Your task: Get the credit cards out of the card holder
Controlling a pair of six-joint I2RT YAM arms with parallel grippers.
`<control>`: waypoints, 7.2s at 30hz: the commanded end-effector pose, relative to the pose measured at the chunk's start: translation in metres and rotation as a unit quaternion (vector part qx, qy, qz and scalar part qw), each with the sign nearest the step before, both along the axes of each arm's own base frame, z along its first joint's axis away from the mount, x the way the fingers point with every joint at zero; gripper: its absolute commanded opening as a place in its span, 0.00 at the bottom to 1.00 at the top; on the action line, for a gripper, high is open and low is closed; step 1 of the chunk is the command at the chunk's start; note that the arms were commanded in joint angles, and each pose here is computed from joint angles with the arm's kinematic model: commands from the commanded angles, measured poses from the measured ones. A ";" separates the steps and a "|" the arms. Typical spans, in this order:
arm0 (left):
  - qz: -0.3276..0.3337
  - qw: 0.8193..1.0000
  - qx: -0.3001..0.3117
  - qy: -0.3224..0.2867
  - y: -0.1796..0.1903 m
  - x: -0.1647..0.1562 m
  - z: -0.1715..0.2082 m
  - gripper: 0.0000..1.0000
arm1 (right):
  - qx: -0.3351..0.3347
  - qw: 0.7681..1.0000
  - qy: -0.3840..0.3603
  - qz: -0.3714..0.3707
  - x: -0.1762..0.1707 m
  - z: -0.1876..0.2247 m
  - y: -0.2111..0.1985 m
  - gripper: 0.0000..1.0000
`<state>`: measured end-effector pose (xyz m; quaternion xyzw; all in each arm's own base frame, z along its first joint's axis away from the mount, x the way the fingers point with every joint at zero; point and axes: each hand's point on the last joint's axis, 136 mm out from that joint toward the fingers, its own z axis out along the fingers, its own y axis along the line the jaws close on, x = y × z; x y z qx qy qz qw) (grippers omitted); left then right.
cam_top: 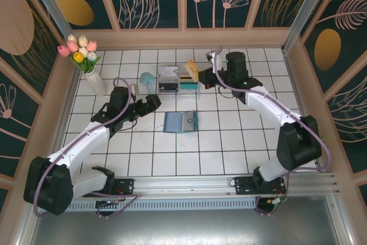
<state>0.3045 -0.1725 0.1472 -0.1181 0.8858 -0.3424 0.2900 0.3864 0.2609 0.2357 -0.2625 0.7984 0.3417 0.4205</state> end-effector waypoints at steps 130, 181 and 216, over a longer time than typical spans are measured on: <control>-0.041 0.996 0.054 0.054 -0.040 -0.020 -0.075 0.83 | 0.071 0.922 0.349 -0.153 -0.127 -0.122 0.047 0.35; -0.158 0.978 -0.041 0.128 -0.119 -0.031 -0.093 0.43 | 0.006 0.880 0.425 -0.211 -0.121 -0.209 0.020 0.27; -0.124 0.979 0.046 0.157 -0.088 -0.038 -0.126 0.39 | -0.040 0.869 0.445 -0.213 -0.153 -0.216 -0.003 0.31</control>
